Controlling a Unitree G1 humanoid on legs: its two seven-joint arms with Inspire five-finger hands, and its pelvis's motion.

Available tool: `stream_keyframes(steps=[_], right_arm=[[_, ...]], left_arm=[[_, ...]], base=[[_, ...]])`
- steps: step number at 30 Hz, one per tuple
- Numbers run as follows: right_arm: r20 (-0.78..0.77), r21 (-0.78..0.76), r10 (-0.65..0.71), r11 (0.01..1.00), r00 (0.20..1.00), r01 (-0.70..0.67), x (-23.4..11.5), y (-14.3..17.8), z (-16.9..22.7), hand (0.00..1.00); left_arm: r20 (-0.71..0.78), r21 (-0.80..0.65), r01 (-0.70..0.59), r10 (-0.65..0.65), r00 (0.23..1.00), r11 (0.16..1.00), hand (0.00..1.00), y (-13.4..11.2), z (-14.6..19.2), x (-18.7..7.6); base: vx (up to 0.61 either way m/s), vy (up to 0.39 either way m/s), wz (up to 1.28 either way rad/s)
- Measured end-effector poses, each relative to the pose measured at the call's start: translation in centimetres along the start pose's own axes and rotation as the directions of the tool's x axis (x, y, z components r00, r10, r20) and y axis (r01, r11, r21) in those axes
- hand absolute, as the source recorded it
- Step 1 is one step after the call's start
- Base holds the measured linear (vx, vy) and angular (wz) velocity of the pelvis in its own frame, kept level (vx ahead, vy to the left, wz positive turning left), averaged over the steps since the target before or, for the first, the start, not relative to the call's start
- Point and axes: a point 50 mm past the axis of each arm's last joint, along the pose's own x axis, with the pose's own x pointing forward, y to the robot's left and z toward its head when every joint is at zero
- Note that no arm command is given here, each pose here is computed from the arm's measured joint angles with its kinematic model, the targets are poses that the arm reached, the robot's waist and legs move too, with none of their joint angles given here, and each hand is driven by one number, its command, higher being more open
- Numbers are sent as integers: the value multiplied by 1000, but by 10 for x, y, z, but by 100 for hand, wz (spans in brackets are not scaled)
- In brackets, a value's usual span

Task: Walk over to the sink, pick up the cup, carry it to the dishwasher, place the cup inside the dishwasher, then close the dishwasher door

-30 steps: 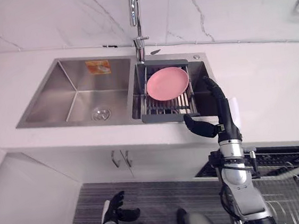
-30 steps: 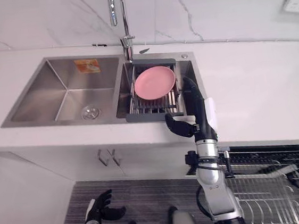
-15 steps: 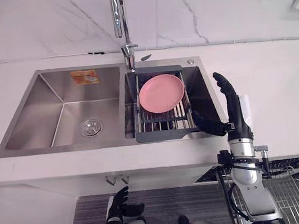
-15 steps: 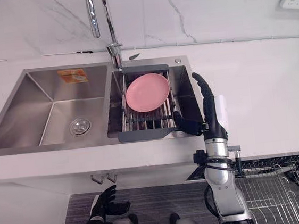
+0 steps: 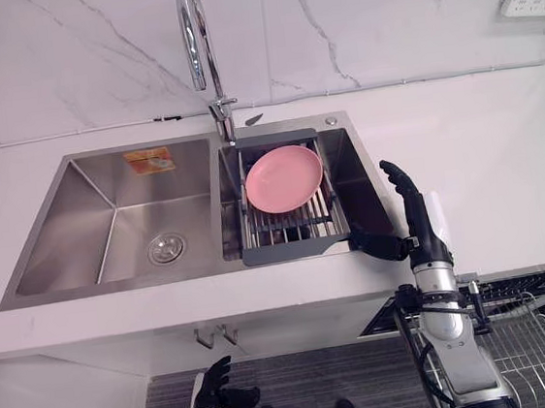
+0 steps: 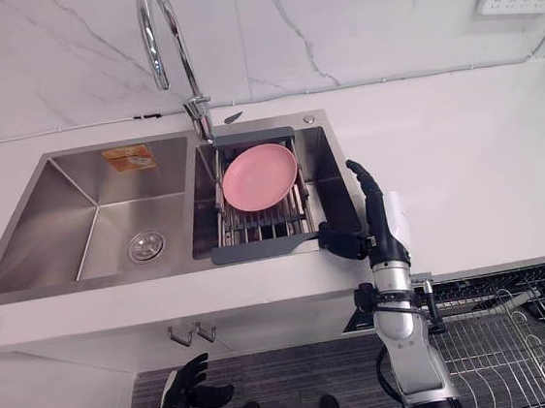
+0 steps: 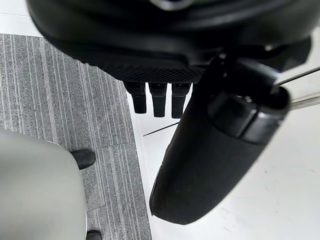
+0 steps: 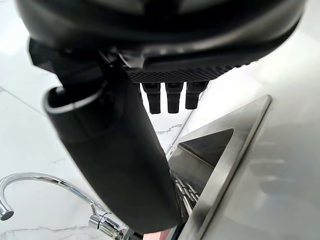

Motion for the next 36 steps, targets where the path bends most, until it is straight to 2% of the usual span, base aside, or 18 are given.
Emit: stream_keyframes(steps=[7, 17, 29, 36], right_arm=[[-127, 2, 29, 1000, 992, -29, -12, 10, -23, 90], [-167, -51, -1, 999, 986, -8, -12, 7, -28, 90], [-51, -166, 2, 986, 999, -10, 11, -10, -17, 90], [50, -232, 97, 969, 994, -83, 30, -3, -1, 90]], left_arm=[[-30, -16, -10, 9, 1000, 1000, 90, 1, -5, -1], [-73, -59, -28, 23, 997, 998, 90, 2, -11, -1], [-70, -73, -21, 16, 997, 997, 90, 2, -11, -1], [-62, -71, -18, 13, 998, 997, 90, 3, -9, -1]], base=[[3, -2, -2], [-8, -5, 2], [-4, -5, 3], [16, -10, 6]])
